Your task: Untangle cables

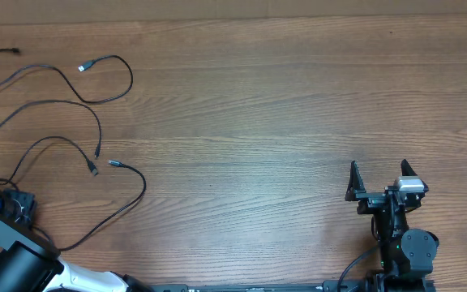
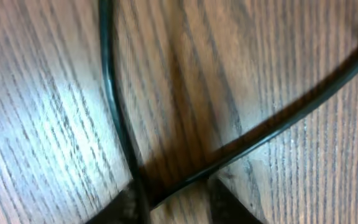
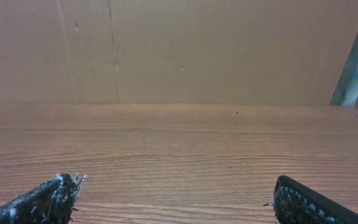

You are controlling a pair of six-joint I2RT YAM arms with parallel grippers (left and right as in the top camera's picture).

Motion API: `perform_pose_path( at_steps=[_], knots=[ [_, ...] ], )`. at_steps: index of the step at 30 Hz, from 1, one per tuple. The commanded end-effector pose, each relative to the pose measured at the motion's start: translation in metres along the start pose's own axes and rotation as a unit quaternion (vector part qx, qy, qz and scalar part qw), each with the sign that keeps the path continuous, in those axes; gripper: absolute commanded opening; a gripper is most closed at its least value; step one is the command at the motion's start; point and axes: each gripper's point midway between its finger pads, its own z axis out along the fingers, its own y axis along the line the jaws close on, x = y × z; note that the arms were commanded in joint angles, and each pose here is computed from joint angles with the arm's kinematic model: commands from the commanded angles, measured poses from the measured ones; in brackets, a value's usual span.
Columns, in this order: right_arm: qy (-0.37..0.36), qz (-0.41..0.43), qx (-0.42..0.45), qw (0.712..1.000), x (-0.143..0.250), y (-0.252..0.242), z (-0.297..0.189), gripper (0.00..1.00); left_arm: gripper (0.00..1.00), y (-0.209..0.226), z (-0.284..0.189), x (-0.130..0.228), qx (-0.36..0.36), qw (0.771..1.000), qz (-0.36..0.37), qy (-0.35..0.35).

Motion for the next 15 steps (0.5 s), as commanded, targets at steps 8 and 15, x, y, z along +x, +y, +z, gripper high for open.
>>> perform_pose_path(
  at_steps=[8,15],
  knots=[
    [-0.002,0.002,0.0,1.0,0.002,0.0,0.0,1.0,0.11,0.007,0.011,-0.013,0.01,0.998,-0.06,-0.012],
    [-0.002,0.002,0.0,1.0,0.002,0.0,0.0,1.0,0.05,0.014,0.005,-0.035,0.022,0.994,-0.098,-0.033]
  ],
)
